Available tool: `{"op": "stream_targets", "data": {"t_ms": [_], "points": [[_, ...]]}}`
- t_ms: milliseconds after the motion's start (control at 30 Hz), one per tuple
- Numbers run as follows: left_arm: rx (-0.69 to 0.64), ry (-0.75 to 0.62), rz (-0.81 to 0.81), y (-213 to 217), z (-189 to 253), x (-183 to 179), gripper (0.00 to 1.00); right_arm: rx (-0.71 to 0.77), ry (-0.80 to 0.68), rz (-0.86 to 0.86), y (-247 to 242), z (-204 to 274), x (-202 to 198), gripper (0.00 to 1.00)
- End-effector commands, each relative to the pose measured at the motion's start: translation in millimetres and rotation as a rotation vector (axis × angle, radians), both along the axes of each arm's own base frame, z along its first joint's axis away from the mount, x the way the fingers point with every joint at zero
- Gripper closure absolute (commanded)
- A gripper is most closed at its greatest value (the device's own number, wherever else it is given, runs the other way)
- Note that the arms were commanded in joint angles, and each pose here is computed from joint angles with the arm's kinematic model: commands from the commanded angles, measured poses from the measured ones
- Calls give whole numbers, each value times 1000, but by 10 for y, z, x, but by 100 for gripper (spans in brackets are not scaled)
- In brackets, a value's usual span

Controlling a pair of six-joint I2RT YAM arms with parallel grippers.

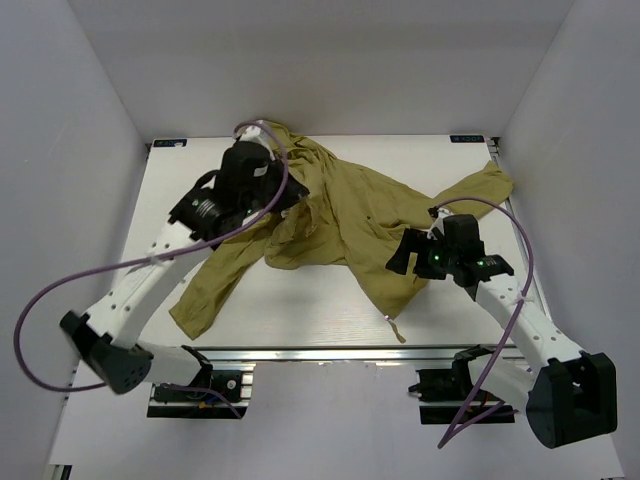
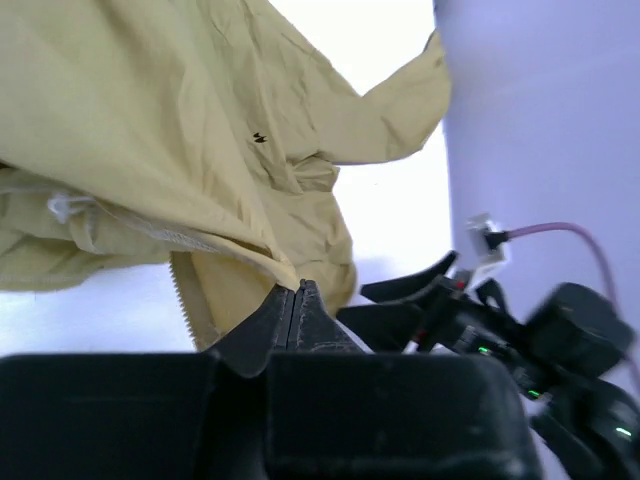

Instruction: Zip up the jacket

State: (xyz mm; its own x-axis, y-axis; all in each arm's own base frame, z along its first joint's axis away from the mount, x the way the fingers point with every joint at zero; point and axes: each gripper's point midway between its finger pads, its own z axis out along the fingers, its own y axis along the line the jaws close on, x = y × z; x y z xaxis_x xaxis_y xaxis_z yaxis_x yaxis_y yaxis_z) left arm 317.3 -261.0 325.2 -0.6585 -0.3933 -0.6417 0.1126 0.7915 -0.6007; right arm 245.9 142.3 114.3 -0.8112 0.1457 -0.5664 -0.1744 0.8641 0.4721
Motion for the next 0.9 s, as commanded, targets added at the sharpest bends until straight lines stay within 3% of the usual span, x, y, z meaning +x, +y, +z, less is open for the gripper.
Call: {"op": "stream_targets", "data": {"t_ms": [0, 233, 433, 467, 500, 533, 633, 667, 733, 867], "points": [[59, 193, 154, 323, -614, -212, 100, 42, -27, 28, 78, 61, -7, 11], [154, 531, 414, 993, -1934, -1008, 100, 32, 3, 92, 149, -34, -95, 11], [219, 713, 505, 1327, -2563, -1571, 100, -54, 16, 183, 468, -53, -180, 11], [230, 730, 512, 1354, -2595, -1617, 96, -75, 26, 177, 483, -93, -166, 11], [248, 735, 517, 1388, -2620, -1639, 89, -87, 30, 174, 496, -98, -162, 11], [267, 746, 525, 1409, -2632, -1653, 68, -94, 24, 182, 541, -75, -158, 11], [324, 739, 547, 1486, -2565, -1631, 27, -118, 35, 176, 568, -99, -131, 11], [364, 745, 551, 1530, -2560, -1637, 18, -129, 40, 170, 563, -120, -119, 11], [422, 715, 554, 1597, -2476, -1574, 4, -152, 44, 171, 551, -137, -118, 11], [459, 611, 456, 1471, -2174, -1271, 2, -220, 46, 149, 440, -187, -85, 11]]}}
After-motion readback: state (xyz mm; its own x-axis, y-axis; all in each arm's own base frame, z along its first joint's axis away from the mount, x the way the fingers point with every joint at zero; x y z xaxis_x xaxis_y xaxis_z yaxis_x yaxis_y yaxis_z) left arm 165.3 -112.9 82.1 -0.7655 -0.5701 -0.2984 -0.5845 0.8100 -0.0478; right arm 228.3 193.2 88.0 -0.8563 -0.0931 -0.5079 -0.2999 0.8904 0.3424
